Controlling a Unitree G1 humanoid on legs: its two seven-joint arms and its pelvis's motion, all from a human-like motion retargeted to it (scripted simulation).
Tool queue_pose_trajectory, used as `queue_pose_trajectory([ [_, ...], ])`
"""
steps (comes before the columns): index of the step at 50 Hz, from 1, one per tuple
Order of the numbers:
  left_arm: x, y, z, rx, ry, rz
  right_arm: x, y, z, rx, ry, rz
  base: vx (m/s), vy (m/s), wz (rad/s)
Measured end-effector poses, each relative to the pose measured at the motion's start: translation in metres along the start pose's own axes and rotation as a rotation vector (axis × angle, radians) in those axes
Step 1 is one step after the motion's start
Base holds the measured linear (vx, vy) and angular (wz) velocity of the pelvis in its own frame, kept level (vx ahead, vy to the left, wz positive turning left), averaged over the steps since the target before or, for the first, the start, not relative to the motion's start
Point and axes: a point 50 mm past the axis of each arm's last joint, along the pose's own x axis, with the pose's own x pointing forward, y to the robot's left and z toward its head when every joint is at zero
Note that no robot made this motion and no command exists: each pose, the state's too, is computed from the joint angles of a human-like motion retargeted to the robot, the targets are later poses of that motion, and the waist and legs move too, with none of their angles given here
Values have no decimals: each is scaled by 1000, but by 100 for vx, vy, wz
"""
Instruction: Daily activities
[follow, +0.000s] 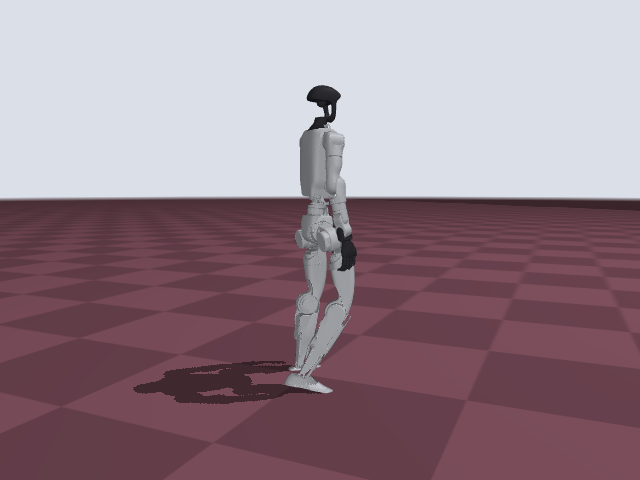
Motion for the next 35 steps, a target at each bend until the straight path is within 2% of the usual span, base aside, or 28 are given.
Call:
queue_pose_trajectory([
  [24,1,-7,1,110,4,-41,0,-1,1,-50,3,-2,0,0,1],
  [35,1,-19,1,194,21,-85,3,-12,33,-83,-78,-13,-2,7,9],
])
